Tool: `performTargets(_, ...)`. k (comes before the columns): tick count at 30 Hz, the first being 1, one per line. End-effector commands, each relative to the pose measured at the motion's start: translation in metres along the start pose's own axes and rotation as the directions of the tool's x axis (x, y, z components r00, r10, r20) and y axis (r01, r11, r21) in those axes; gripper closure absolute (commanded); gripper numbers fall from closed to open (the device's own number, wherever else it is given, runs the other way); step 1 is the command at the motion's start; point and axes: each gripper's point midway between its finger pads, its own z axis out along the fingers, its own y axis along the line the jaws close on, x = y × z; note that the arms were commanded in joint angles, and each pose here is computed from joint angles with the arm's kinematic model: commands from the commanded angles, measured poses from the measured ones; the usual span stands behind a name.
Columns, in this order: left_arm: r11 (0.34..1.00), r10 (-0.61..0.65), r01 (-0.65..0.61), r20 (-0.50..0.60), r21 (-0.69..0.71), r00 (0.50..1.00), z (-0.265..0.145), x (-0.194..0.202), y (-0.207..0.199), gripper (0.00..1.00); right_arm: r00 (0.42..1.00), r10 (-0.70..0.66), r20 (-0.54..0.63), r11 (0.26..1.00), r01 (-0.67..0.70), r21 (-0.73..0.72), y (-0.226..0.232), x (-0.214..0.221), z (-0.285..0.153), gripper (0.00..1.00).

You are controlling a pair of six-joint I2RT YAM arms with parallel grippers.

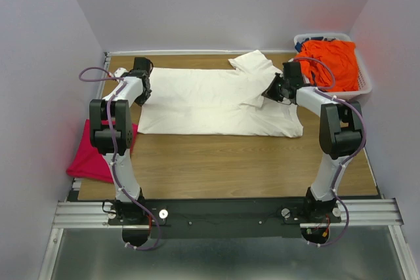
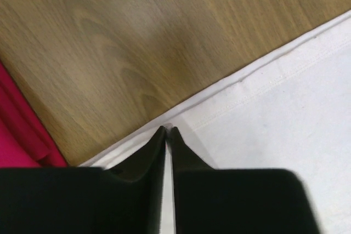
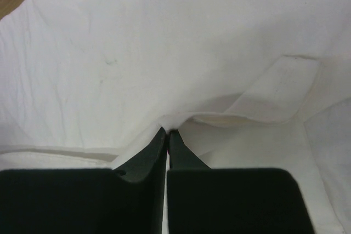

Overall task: Fold and stack the t-shirts
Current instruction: Fold the tshirt

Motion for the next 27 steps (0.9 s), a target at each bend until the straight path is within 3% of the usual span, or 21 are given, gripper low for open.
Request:
performTargets(1,0.999,0.011,-0.012,0.028,0.043,1.0,0.003,-0.008,-0.004,0.69,0.998,-0.051,0.034,0.998,0.052,-0.039,0.01,-0.019,0.003,0.89)
performTargets(2,0.998,0.013,-0.015,0.032,0.059,0.999,-0.001,-0.01,-0.005,0.64,0.997,-0.066,0.035,0.997,0.067,-0.048,0.013,-0.021,0.003,0.89)
performTargets(3,0.996,0.012,-0.015,0.04,0.083,0.999,-0.003,-0.013,-0.01,0.52,0.997,-0.072,0.031,0.996,0.074,-0.056,0.014,-0.021,0.004,0.87)
performTargets(7,0.989,0.015,-0.022,0.048,0.143,0.999,-0.015,-0.019,-0.019,0.37,0.994,-0.103,0.029,0.992,0.105,-0.065,0.017,-0.022,0.007,0.87)
performTargets(15,0.947,0.034,-0.053,0.065,0.316,0.997,-0.06,-0.013,-0.033,0.36,0.989,-0.147,0.018,0.988,0.148,-0.051,0.015,-0.015,0.015,0.77)
performTargets(19,0.891,0.095,-0.118,0.073,0.439,0.993,-0.09,0.008,-0.044,0.36,0.989,-0.134,0.063,0.991,0.132,0.03,0.004,-0.023,0.003,0.6)
performTargets(23,0.806,0.225,-0.226,0.07,0.548,0.972,-0.115,0.049,-0.049,0.39,0.987,-0.082,0.135,0.984,0.058,0.171,-0.024,-0.024,-0.027,0.6)
performTargets(27,0.734,0.309,-0.272,0.051,0.623,0.95,-0.127,0.083,-0.054,0.4,0.989,-0.062,0.135,0.97,0.028,0.242,-0.048,-0.005,-0.05,0.6)
